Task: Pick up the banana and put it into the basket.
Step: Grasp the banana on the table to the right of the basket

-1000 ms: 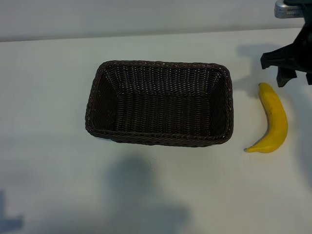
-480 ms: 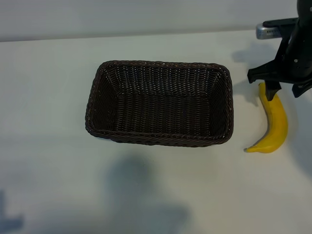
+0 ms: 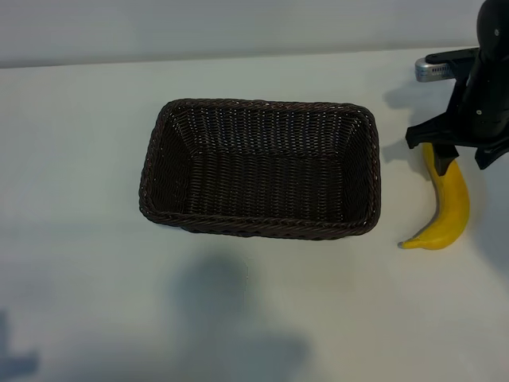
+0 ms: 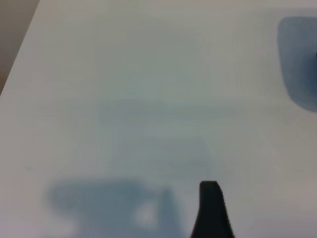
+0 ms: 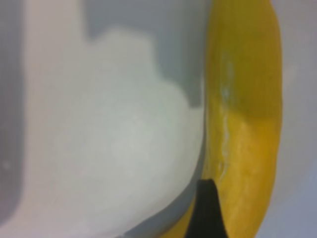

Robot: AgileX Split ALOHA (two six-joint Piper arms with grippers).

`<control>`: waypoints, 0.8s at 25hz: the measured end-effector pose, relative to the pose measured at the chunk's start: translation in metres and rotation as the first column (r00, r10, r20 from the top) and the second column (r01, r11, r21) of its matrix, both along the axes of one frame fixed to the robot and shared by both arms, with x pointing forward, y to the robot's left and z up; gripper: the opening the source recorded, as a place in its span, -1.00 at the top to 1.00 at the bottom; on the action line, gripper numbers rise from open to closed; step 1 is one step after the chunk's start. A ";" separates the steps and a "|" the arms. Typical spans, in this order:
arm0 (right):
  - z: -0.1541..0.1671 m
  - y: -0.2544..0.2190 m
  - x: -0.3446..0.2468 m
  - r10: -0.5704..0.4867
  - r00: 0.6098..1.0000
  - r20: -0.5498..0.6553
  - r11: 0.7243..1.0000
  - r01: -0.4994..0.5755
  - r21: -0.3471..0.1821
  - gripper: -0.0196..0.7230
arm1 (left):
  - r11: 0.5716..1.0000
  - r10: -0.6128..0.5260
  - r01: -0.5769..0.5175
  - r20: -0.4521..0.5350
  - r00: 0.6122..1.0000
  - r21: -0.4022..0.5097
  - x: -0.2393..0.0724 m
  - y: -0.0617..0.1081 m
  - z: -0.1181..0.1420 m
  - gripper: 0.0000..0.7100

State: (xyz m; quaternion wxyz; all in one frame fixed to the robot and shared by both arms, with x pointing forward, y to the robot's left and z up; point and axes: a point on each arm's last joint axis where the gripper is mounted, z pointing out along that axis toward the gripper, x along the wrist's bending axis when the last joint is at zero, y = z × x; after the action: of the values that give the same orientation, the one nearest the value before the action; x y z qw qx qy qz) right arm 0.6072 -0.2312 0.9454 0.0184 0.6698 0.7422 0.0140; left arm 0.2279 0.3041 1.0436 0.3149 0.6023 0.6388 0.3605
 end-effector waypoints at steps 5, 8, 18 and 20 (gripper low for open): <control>-0.001 0.004 0.000 0.041 0.999 -0.003 0.998 -0.041 0.052 -0.53 | 1.000 0.000 0.000 0.000 1.000 0.000 0.000 0.000 0.000 -0.52; -0.004 0.005 0.002 0.051 0.999 0.003 0.997 -0.051 0.056 -0.53 | 1.000 0.000 0.000 0.000 1.000 0.000 0.000 0.000 0.000 -0.52; -0.007 0.002 0.005 0.076 0.997 0.028 0.997 -0.076 0.017 -0.53 | 1.000 0.000 0.000 -0.001 1.000 0.000 0.000 0.000 0.000 -0.52; -0.007 0.002 0.006 0.076 0.997 0.033 0.997 -0.076 0.018 -0.53 | 1.000 0.000 0.000 -0.001 1.000 0.000 0.000 0.000 0.000 -0.52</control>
State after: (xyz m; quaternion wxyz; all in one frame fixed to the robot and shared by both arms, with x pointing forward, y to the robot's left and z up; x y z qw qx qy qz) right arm 0.6128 -0.2294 0.9388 0.0236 0.6410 0.7665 0.0326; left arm 0.2280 0.3041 1.0432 0.3146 0.6025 0.6390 0.3602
